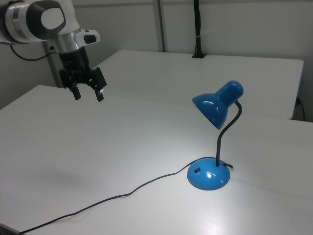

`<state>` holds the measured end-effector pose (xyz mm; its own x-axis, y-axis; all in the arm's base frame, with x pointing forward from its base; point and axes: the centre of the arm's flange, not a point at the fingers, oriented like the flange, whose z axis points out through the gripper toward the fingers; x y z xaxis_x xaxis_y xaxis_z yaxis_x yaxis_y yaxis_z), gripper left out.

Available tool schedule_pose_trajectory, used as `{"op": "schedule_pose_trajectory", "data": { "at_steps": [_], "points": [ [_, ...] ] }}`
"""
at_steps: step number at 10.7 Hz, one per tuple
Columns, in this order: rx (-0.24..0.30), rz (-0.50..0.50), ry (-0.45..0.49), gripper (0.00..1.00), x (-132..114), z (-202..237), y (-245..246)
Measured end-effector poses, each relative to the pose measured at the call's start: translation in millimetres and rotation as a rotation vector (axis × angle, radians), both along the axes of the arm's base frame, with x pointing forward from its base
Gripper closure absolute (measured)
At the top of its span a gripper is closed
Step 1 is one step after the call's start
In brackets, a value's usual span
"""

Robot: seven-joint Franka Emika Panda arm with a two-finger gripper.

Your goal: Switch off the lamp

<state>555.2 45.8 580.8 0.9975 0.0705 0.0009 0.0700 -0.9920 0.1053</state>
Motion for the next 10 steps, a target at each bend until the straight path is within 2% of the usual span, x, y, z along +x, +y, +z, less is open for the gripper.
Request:
{"op": "schedule_pose_trajectory", "data": {
  "at_steps": [3,4,6,9,10],
  "points": [
    [0.000,-0.001,0.000,0.03,0.1,0.0,-1.2],
    [0.000,0.002,0.001,0.11,0.3,0.0,-3.6],
    [0.000,0.004,0.002,0.47,0.7,0.0,-8.8],
    [0.000,0.005,0.002,0.93,0.7,0.0,-8.7],
    [0.000,0.005,0.002,0.99,0.7,0.0,-8.7]
  ]
}}
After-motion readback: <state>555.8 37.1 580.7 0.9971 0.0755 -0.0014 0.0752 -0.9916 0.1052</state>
